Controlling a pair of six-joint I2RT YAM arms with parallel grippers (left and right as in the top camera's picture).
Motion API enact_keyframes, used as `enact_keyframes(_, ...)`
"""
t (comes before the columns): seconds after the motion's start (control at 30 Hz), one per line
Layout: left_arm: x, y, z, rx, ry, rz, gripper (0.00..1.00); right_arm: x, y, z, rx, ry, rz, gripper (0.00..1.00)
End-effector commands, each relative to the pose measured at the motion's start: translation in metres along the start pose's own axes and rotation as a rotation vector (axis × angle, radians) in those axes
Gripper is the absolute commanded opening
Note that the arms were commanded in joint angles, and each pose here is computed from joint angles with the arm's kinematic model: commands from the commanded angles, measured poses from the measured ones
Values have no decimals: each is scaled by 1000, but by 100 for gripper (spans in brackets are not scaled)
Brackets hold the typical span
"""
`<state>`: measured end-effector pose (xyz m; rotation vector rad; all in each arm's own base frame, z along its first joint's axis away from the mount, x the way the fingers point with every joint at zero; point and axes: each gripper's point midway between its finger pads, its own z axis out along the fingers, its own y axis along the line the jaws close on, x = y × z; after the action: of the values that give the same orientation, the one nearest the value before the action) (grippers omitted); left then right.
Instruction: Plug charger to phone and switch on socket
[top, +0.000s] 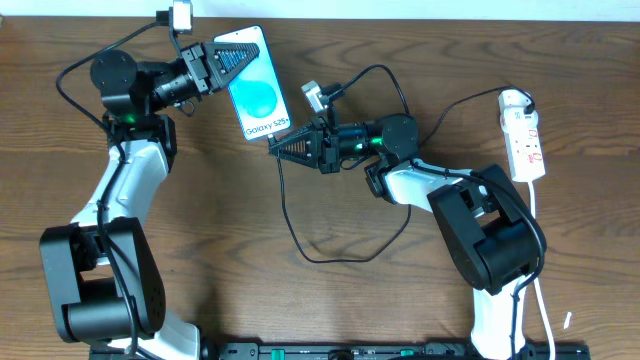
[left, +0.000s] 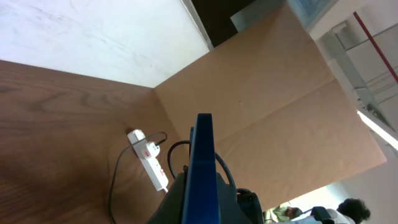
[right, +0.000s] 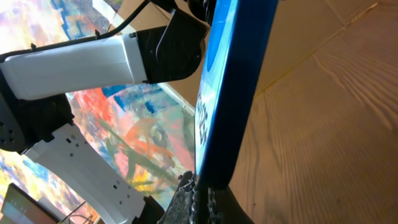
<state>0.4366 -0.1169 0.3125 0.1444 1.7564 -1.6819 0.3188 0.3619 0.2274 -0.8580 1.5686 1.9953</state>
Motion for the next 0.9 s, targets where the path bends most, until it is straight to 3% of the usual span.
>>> enact_keyframes(0.0,16,-19,4,48,98,58,7,-26,-8,-6,45,-126,-13,1)
enact_keyframes(0.87,23,-21,3,59,133,52,7,-35,-12,-10,67,-175,-13,1)
